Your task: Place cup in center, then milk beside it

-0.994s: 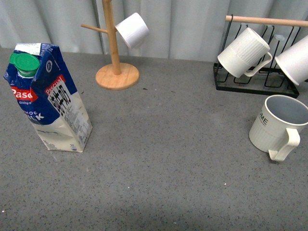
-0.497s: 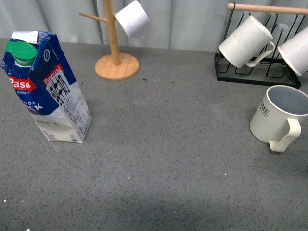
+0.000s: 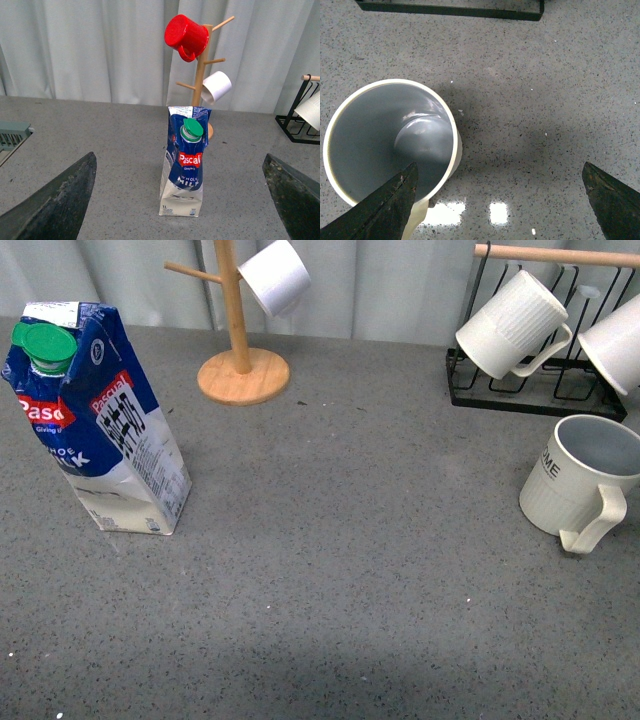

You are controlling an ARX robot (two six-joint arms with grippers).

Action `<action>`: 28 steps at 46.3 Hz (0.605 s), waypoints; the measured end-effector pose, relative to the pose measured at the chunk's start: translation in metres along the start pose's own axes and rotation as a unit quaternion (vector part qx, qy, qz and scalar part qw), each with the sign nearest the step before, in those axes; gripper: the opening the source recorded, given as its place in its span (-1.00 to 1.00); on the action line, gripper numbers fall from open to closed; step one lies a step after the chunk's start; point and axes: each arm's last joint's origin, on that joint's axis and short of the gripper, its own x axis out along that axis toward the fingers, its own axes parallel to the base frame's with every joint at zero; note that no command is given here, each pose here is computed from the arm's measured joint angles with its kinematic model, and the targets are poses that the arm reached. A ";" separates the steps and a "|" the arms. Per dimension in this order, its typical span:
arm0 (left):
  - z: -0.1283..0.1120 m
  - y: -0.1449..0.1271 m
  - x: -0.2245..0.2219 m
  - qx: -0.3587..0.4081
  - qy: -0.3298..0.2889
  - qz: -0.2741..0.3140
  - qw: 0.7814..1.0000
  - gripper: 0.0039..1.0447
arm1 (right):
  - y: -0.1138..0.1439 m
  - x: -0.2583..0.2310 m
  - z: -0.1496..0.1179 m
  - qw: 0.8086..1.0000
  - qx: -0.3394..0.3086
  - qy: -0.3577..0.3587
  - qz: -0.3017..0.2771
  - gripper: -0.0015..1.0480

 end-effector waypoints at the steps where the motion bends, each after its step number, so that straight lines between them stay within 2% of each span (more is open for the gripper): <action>1: 0.000 0.000 0.000 0.000 0.000 0.000 1.000 0.88 | 0.000 0.002 0.001 1.000 0.002 0.004 0.000 0.82; 15: 0.000 0.000 0.000 0.000 0.000 0.000 1.000 0.88 | 0.005 0.021 0.002 0.998 0.032 0.046 0.007 0.78; 28: 0.000 0.000 0.000 0.000 0.000 0.000 1.000 0.88 | 0.010 0.026 0.005 0.997 0.054 0.061 0.013 -0.19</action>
